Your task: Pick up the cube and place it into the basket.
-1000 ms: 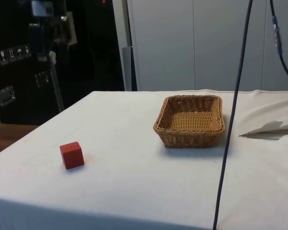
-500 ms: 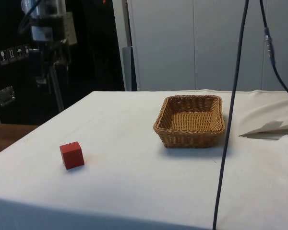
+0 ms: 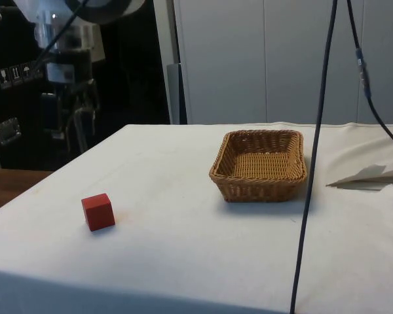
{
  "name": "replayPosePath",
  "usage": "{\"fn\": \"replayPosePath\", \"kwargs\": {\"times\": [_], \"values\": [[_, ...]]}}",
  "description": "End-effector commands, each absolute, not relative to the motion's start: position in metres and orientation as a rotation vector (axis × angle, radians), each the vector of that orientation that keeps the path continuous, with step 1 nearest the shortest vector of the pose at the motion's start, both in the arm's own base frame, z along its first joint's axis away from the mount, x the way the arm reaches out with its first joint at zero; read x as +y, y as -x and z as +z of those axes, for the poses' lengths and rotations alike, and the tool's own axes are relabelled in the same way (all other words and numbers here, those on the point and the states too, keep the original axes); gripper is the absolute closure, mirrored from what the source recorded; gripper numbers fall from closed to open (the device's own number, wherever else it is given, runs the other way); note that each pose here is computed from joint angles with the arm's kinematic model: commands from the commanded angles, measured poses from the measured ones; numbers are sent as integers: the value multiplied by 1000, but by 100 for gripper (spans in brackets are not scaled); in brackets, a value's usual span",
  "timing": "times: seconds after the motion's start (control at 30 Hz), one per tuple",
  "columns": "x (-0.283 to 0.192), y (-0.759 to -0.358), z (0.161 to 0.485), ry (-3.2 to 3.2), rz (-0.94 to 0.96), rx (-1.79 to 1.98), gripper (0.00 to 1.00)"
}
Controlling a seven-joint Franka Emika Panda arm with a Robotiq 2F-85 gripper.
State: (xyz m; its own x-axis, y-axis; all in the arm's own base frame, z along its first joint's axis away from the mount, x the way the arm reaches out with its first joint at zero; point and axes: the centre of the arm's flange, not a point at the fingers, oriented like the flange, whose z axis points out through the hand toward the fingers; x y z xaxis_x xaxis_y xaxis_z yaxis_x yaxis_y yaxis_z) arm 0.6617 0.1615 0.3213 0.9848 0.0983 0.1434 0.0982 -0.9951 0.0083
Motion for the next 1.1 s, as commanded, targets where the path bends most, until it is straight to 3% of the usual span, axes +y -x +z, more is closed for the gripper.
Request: {"fn": "replayPosePath", "kwargs": {"times": [0.0,1.07], "values": [[165,-662,319,-3138,237,148,0],[192,-644,247,-3155,217,180,0]]}}
